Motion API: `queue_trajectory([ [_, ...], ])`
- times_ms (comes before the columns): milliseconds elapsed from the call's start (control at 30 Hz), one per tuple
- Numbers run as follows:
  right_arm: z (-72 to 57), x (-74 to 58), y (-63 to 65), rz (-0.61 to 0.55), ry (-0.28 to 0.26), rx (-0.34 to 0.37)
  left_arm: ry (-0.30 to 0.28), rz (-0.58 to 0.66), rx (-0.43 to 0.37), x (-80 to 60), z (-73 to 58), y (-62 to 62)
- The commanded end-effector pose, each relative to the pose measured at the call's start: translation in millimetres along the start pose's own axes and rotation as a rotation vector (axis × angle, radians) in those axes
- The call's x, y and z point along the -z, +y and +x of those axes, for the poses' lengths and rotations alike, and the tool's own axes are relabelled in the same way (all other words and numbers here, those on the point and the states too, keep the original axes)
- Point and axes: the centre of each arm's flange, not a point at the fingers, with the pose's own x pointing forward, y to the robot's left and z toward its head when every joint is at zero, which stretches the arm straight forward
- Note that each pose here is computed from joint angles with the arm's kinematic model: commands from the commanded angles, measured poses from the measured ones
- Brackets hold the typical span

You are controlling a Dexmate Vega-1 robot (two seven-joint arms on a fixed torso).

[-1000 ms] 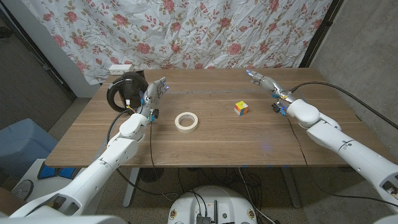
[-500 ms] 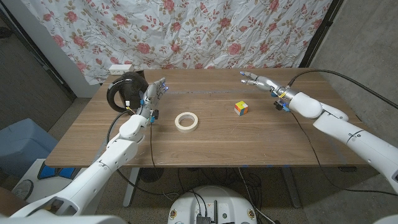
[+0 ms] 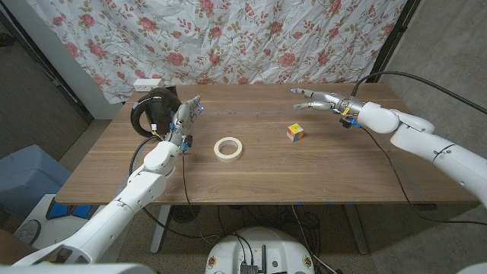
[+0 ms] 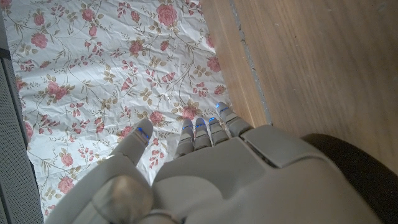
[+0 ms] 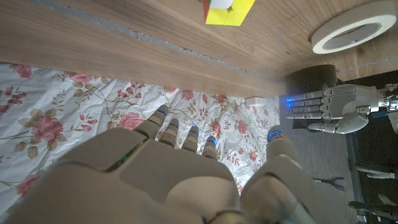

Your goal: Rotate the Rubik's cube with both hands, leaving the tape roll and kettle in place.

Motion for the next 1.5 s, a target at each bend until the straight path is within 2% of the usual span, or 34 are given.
queue_trajectory([
  [33,2.1,-8.9,-19.6,-0.153,0.027,-0.116,0.006,0.000,-0.007,2.2,-4.2,1.4],
  [333,7.2,-19.9,-32.9,-0.228,0.055,-0.203,0.012,0.009,0.001,1.2,-1.2,3.3],
  [600,13.2,-29.2,-39.9,-0.293,0.092,-0.284,0.017,0.002,-0.008,2.4,-4.0,4.8],
  [1100,25.9,-39.0,-40.7,-0.441,0.108,-0.415,0.022,0.006,-0.021,0.9,-7.3,6.7],
  [1500,30.5,-43.3,-37.3,-0.496,0.102,-0.477,0.030,0.009,-0.024,1.4,-10.5,7.1],
])
